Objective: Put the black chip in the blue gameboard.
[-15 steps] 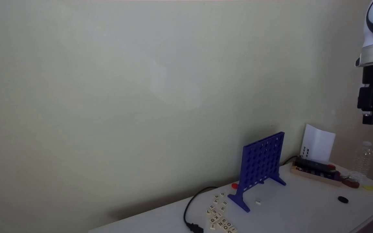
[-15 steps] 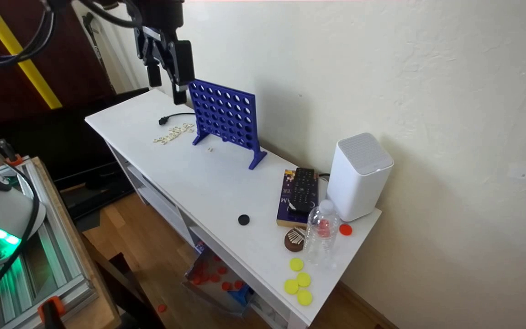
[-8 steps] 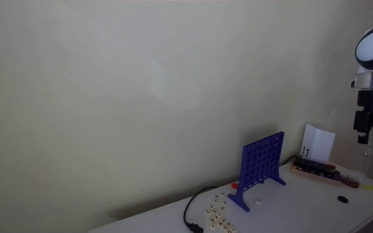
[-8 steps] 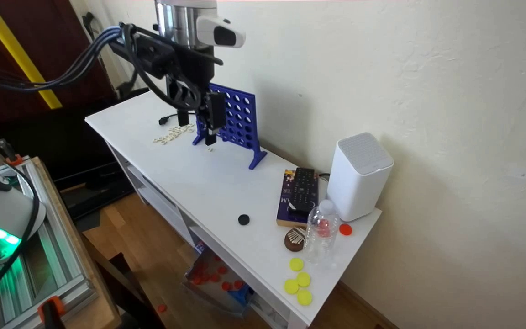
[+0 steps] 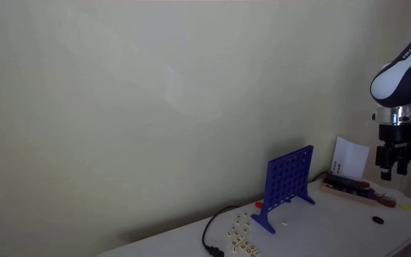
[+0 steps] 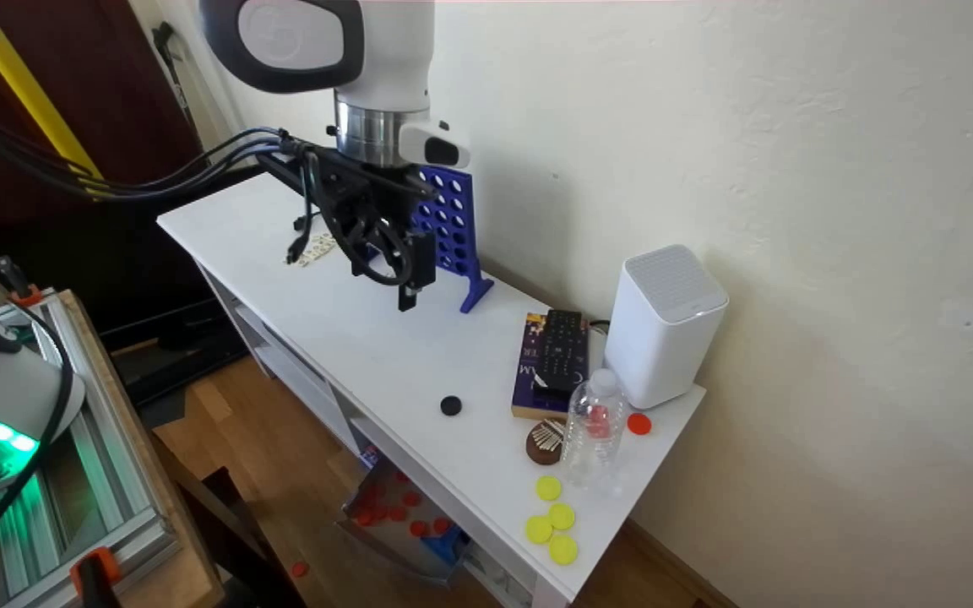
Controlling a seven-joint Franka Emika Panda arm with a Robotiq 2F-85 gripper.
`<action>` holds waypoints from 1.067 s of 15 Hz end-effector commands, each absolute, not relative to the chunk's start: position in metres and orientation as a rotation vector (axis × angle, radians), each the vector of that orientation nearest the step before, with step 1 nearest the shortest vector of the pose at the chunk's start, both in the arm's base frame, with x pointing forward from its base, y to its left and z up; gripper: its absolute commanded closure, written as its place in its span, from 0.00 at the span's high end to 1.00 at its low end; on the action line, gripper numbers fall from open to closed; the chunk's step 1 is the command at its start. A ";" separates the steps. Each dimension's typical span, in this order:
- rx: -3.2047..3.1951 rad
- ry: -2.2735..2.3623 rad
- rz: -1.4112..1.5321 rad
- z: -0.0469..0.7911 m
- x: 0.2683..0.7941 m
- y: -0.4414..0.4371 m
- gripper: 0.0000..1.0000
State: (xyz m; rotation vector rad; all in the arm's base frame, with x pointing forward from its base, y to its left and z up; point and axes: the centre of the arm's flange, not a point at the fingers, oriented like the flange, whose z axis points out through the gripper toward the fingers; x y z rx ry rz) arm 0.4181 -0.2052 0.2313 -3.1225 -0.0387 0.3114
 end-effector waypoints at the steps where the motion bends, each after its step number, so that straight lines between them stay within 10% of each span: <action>1: -3.123 -0.039 0.308 0.232 0.418 -0.205 1.00; 16: -3.172 -0.162 0.423 0.113 0.440 -0.214 1.00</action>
